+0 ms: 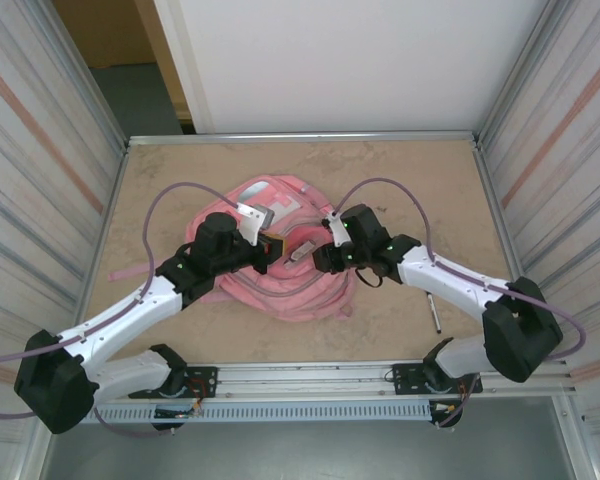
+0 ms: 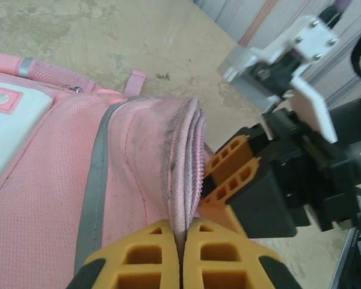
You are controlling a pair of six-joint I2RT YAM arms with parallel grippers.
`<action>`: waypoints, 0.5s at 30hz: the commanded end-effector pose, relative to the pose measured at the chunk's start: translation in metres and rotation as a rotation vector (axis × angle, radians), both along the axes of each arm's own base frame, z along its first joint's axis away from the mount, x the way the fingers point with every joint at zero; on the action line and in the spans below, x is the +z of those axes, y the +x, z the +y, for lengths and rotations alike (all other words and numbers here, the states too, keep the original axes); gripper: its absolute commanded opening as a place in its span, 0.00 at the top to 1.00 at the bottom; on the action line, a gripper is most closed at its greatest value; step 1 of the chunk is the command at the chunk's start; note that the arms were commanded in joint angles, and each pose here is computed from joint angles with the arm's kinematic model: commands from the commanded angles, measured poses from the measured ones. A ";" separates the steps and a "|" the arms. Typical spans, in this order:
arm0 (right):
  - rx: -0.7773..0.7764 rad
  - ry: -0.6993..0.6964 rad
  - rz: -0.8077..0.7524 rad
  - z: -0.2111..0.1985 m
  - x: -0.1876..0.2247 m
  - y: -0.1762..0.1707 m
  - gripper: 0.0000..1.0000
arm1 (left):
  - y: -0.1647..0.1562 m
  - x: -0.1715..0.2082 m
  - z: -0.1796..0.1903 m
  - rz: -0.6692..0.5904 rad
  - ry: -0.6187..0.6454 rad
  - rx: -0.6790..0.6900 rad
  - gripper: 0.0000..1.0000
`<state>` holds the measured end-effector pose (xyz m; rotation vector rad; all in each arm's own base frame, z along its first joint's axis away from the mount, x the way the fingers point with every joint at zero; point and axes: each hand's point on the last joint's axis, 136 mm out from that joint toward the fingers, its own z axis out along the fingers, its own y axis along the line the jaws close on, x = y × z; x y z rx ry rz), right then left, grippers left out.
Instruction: Pack books, pencil case, and school supplies into a backpack
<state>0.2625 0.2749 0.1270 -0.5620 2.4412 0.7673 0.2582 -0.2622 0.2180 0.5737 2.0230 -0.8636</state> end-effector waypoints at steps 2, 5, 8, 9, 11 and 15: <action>0.037 -0.039 -0.056 0.016 -0.003 0.010 0.72 | -0.005 0.072 -0.017 -0.206 -0.155 -0.087 1.00; 0.062 -0.063 -0.077 0.030 -0.004 0.011 0.72 | -0.006 0.071 -0.021 -0.200 -0.156 -0.103 1.00; 0.087 -0.077 -0.100 0.043 -0.003 0.012 0.72 | -0.007 0.071 -0.024 -0.200 -0.159 -0.114 1.00; 0.093 -0.072 -0.105 0.047 -0.002 0.012 0.72 | -0.007 0.071 -0.024 -0.201 -0.161 -0.114 1.00; 0.096 -0.058 -0.126 0.056 0.000 0.014 0.72 | -0.007 0.070 -0.025 -0.200 -0.166 -0.115 1.00; 0.063 -0.016 -0.168 0.071 0.006 0.025 0.69 | -0.007 0.068 -0.030 -0.197 -0.172 -0.122 1.00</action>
